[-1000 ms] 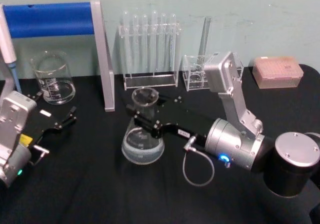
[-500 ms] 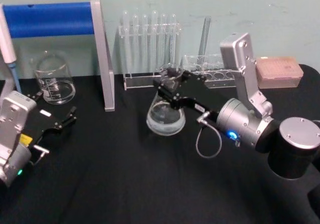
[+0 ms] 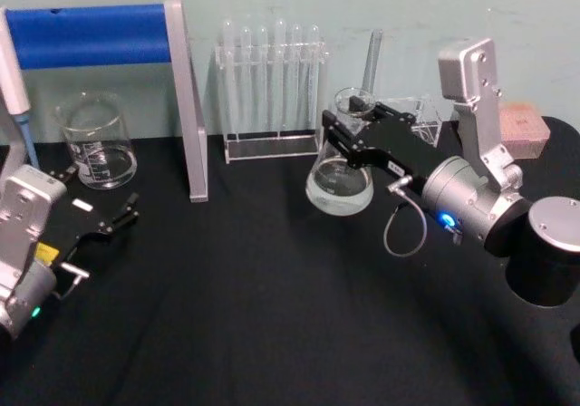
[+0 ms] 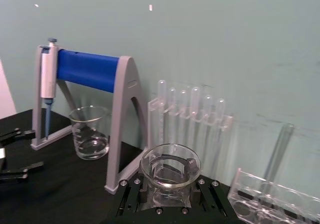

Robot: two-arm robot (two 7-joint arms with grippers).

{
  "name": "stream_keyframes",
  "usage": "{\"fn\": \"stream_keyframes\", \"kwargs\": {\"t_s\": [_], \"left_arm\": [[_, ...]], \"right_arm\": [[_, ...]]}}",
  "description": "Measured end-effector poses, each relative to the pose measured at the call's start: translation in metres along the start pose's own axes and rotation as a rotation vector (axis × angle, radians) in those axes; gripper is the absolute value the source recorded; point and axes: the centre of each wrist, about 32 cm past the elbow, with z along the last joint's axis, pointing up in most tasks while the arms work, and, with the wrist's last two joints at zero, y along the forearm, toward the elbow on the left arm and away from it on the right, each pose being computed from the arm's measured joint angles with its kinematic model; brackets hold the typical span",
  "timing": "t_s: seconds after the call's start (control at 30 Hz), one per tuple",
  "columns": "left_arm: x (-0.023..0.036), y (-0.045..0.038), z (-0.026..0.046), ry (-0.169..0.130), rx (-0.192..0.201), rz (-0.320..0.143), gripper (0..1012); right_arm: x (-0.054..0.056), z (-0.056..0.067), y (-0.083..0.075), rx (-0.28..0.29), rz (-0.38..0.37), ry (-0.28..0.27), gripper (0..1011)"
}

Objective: Grasp the erlenmeyer flask with one hand, shake it three times, then place it back.

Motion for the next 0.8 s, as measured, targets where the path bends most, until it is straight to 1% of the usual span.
{"fn": "stream_keyframes", "kwargs": {"t_s": [0.2, 0.47, 0.67, 0.8], "left_arm": [[0.0, 0.0, 0.0, 0.0, 0.0, 0.0, 1001], [0.0, 0.0, 0.0, 0.0, 0.0, 0.0, 1001], [0.0, 0.0, 0.0, 0.0, 0.0, 0.0, 1000], [0.0, 0.0, 0.0, 0.0, 0.0, 0.0, 1001]], "right_arm": [[0.003, 0.0, -0.001, -0.003, -0.021, 0.0, 450], [0.002, -0.001, -0.002, -0.007, -0.014, 0.002, 450], [-0.004, 0.0, -0.003, -0.005, 0.016, 0.007, 450], [-0.011, 0.001, -0.005, -0.003, 0.058, 0.008, 450]]}}
